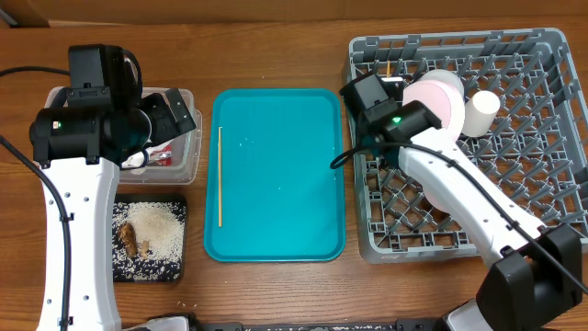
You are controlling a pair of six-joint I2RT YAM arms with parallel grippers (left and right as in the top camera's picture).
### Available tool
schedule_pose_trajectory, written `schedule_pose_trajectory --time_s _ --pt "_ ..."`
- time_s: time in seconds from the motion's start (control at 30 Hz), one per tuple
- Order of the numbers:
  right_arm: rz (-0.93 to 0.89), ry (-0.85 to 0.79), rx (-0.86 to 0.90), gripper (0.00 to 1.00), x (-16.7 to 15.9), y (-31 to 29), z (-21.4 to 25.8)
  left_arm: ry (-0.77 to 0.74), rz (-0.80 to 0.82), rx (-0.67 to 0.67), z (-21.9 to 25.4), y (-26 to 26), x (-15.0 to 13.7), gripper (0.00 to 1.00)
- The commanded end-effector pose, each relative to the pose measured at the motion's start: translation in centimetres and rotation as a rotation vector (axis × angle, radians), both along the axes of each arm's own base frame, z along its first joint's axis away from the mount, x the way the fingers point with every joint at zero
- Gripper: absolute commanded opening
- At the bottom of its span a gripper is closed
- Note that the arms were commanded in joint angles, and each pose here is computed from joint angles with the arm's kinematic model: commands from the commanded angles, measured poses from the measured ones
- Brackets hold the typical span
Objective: Sort waste into correct bins and load items into the dishwasher
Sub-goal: 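Lower the chopstick into the rack's left edge and open the right gripper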
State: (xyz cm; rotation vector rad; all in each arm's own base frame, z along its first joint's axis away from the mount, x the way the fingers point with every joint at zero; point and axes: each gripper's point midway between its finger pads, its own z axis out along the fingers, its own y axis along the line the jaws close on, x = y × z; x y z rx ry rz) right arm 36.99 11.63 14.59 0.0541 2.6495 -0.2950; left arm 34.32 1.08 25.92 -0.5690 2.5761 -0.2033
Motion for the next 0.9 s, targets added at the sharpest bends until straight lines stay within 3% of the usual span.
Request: schedule_pose_trajectory --time_s 0.0,0.57,0.87 --pt "0.077 0.029 0.044 0.04 -0.1 0.4 0.3 -0.018 0.004 -0.001 0.6 -0.1 0.1 1.00" --pt "0.096 0.094 0.040 0.04 -0.6 0.4 -1.4 -0.018 0.004 -0.001 0.6 -0.1 0.1 1.00" --pt "0.095 0.097 0.038 0.17 -0.7 0.3 -1.4 -0.018 0.004 -0.001 0.6 -0.1 0.1 1.00"
